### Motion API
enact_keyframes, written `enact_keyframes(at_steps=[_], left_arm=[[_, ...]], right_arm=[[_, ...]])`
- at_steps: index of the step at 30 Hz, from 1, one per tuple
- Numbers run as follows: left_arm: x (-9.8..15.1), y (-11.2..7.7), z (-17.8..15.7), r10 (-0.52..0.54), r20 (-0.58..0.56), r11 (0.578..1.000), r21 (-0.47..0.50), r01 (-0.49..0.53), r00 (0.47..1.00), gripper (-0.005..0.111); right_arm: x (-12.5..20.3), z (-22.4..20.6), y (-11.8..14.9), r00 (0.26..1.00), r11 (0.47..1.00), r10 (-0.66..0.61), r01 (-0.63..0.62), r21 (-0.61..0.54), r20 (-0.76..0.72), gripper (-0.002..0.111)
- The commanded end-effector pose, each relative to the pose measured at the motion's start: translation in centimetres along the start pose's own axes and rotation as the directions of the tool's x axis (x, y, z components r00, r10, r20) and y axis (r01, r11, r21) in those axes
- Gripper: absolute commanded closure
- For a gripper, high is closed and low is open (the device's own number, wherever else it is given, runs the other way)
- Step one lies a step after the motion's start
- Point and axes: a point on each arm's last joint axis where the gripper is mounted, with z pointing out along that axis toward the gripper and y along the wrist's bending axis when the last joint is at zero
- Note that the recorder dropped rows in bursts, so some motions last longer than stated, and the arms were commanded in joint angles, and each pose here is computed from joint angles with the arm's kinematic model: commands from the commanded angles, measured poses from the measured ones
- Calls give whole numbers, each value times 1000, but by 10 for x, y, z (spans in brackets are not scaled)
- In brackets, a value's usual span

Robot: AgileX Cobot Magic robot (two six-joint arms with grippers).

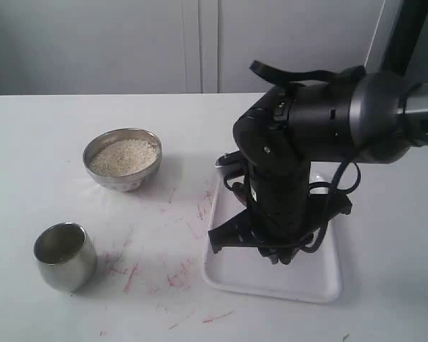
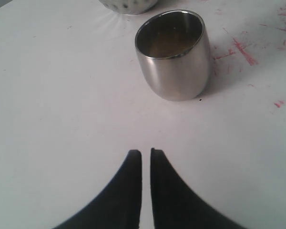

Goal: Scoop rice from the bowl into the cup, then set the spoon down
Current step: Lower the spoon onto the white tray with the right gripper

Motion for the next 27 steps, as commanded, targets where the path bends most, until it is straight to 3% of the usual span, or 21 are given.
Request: enact_keyframes(at_steps=[1,27], left_arm=[[6,-1,1,-5,-38,1000,11,5,999,92],[6,-1,1,-5,-38,1000,11,5,999,92]], right_arm=[[-1,10,-3,998,999,-34,34,16,-46,108],[-4,25,-14,990,997,-71,74,19,-124,108]])
